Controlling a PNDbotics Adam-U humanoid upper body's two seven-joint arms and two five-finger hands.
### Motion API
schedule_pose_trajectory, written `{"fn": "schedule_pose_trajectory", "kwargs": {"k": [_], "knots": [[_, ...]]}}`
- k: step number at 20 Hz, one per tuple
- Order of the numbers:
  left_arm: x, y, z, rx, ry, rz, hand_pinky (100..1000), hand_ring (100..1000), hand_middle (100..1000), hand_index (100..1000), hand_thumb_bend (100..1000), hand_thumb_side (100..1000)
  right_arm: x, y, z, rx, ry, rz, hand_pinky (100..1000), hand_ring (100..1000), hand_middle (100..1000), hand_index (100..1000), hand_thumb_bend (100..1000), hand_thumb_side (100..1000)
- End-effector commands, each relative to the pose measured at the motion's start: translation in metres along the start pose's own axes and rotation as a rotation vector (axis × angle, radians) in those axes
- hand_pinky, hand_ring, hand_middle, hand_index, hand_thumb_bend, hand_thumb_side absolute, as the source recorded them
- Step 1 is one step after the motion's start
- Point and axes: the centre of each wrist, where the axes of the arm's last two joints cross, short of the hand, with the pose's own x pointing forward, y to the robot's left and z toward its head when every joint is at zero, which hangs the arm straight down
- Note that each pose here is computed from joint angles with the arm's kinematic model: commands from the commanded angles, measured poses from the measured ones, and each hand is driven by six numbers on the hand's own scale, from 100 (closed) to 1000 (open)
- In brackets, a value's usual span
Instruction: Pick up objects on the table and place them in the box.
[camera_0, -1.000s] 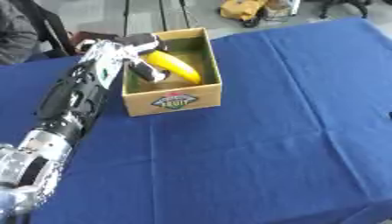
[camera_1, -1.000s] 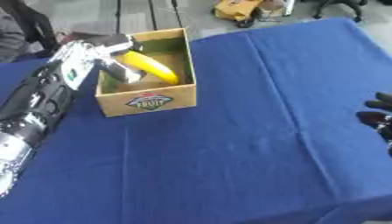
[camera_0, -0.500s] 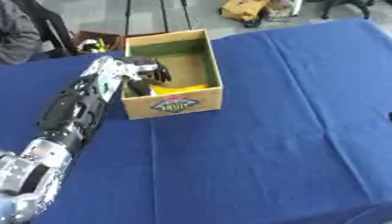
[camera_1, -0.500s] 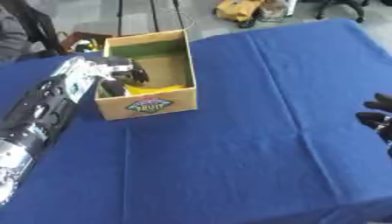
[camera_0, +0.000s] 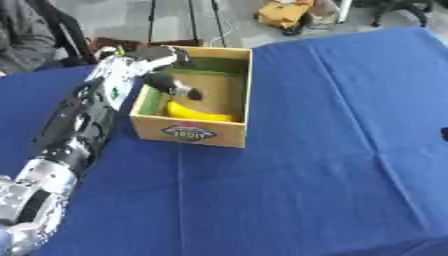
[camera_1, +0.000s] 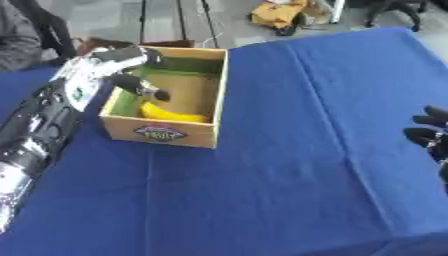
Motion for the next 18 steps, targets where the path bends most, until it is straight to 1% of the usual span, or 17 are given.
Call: {"fn": "schedule_pose_trajectory", "kwargs": {"k": [1,2,3,4,5,6,7,8,10,12,13,14,15,16,18], "knots": [[-0.004,0.046,0.014,0.314,-0.023,0.030,848,822,778,775,901,866,0.008,-0.006,-0.002,-0.011,-0.023,0.017,814,675,679,787,100,999],[-0.003,0.051,0.020,0.379,-0.032,0.059,836,810,762,762,812,877,0.008,-0.007,-0.001,-0.015,-0.023,0.018,814,675,680,787,100,999],[-0.004,0.056,0.028,0.439,-0.041,0.094,831,807,758,757,781,880,0.007,-0.008,0.000,-0.022,-0.022,0.019,814,675,680,787,100,999],[-0.004,0.058,0.037,0.489,-0.048,0.138,820,805,755,749,735,886,0.007,-0.010,0.001,-0.027,-0.022,0.021,813,675,679,787,100,975],[-0.004,0.056,0.047,0.531,-0.053,0.200,817,803,752,742,703,893,0.007,-0.011,0.001,-0.033,-0.022,0.023,813,675,679,787,100,998],[-0.003,0.053,0.056,0.560,-0.056,0.270,807,799,746,727,670,900,0.007,-0.012,0.002,-0.037,-0.022,0.024,813,674,679,787,100,997],[-0.001,0.046,0.066,0.585,-0.055,0.358,806,799,745,725,662,902,0.007,-0.012,0.003,-0.041,-0.021,0.024,813,674,679,787,100,997],[0.001,0.040,0.076,0.601,-0.055,0.440,799,798,744,718,634,907,0.007,-0.013,0.003,-0.044,-0.021,0.024,813,674,680,786,100,997],[0.005,0.019,0.102,0.633,-0.044,0.606,793,798,742,712,617,918,0.007,-0.013,0.003,-0.046,-0.022,0.023,813,674,680,786,100,996],[0.012,-0.002,0.122,0.654,-0.014,0.742,788,802,744,707,581,958,0.007,-0.014,0.004,-0.052,-0.021,0.023,813,674,680,786,100,996],[0.014,-0.011,0.130,0.658,0.006,0.792,788,802,744,707,581,958,0.006,-0.015,0.005,-0.054,-0.019,0.024,813,674,680,786,100,996],[0.017,-0.014,0.135,0.659,0.015,0.821,788,802,744,707,581,958,0.006,-0.015,0.006,-0.056,-0.018,0.024,813,674,680,786,100,996],[0.018,-0.022,0.140,0.661,0.037,0.857,785,801,745,706,561,986,0.006,-0.015,0.006,-0.056,-0.017,0.024,813,674,680,786,100,996],[0.019,-0.031,0.146,0.664,0.061,0.893,784,800,745,706,561,988,0.005,-0.015,0.006,-0.057,-0.016,0.022,813,674,680,786,100,996],[0.021,-0.042,0.154,0.664,0.092,0.939,776,787,739,702,562,992,0.004,-0.015,0.007,-0.058,-0.014,0.019,814,674,680,786,100,996]]}}
